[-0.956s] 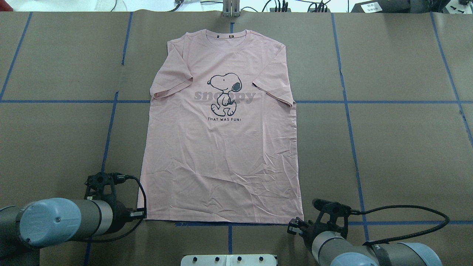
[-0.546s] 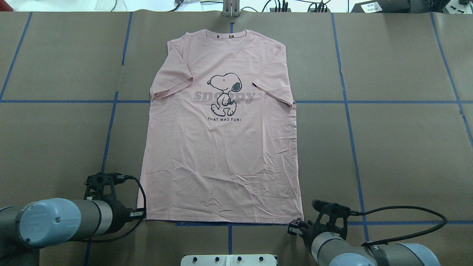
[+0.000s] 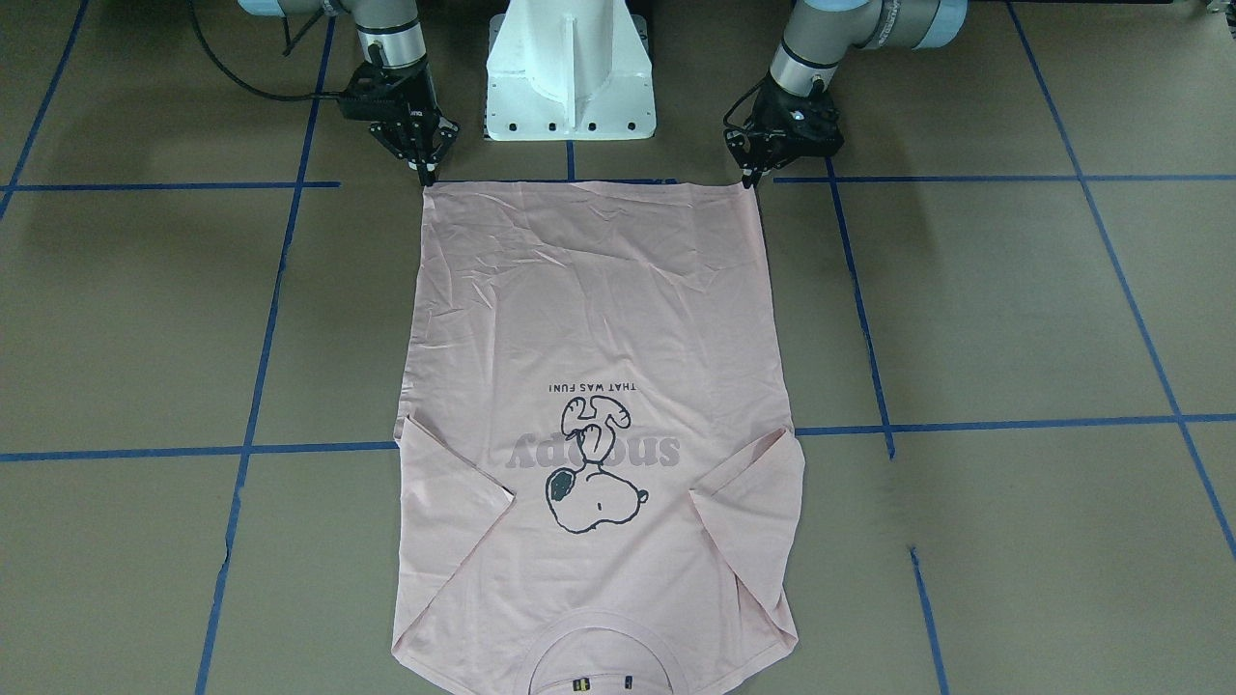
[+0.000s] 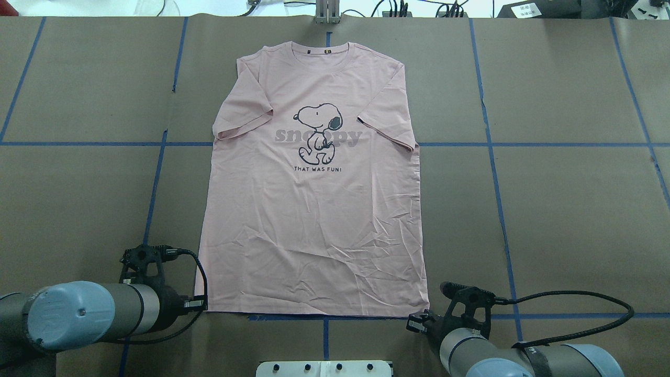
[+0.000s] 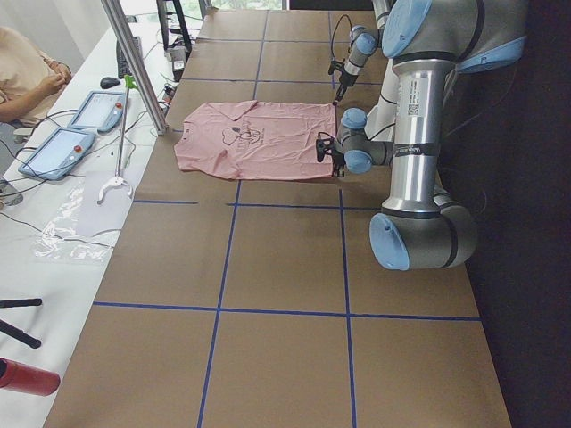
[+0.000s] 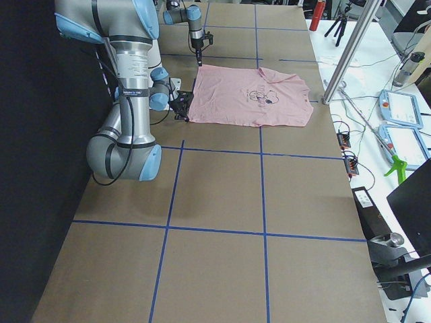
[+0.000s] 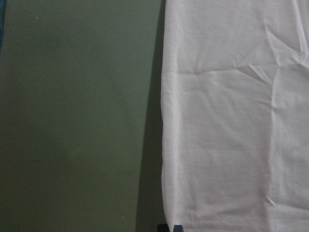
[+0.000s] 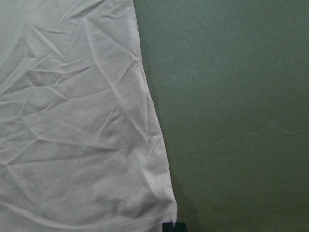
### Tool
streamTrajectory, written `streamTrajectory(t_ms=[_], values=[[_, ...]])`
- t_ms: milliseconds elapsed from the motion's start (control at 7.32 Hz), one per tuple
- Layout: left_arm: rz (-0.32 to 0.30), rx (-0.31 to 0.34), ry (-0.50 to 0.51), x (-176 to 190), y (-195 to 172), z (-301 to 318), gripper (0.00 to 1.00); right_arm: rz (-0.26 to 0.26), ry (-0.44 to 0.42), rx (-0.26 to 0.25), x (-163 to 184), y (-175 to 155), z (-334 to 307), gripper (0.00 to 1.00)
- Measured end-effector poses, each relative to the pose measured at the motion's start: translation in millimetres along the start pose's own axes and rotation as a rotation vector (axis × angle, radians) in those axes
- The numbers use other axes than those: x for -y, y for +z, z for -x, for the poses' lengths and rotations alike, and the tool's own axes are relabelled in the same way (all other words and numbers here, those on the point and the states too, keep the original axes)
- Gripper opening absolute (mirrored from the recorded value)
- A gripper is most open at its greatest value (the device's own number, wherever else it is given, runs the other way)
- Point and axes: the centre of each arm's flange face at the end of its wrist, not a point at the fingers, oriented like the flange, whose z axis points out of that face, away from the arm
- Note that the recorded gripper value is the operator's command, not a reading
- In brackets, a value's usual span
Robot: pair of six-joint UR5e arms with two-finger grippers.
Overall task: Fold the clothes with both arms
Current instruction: 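Grasp the hem corners with both grippers, then lift the hem with both grippers and fold it toward the collar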
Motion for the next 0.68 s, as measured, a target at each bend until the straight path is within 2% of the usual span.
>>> streamTrajectory(t_ms=[273,410,546,683], values=[[0.002,-0.014,0.004,0.0,-6.8,-4.5,0.00,0.000,0.009,0.018,11.5,-11.9,2.2,0.00],[0.022,-0.038,0.009,-0.9,-24.9,-11.6,0.00,0.004,0.013,0.035,25.5,-34.5,1.0,0.00],[0.062,-0.062,0.011,-3.1,-54.7,-22.3,0.00,0.020,0.009,0.040,43.7,-73.1,-1.5,0.00],[0.102,-0.073,0.015,-6.7,-102.2,-36.9,0.00,0.066,0.008,0.028,67.1,-128.4,-4.3,0.00]])
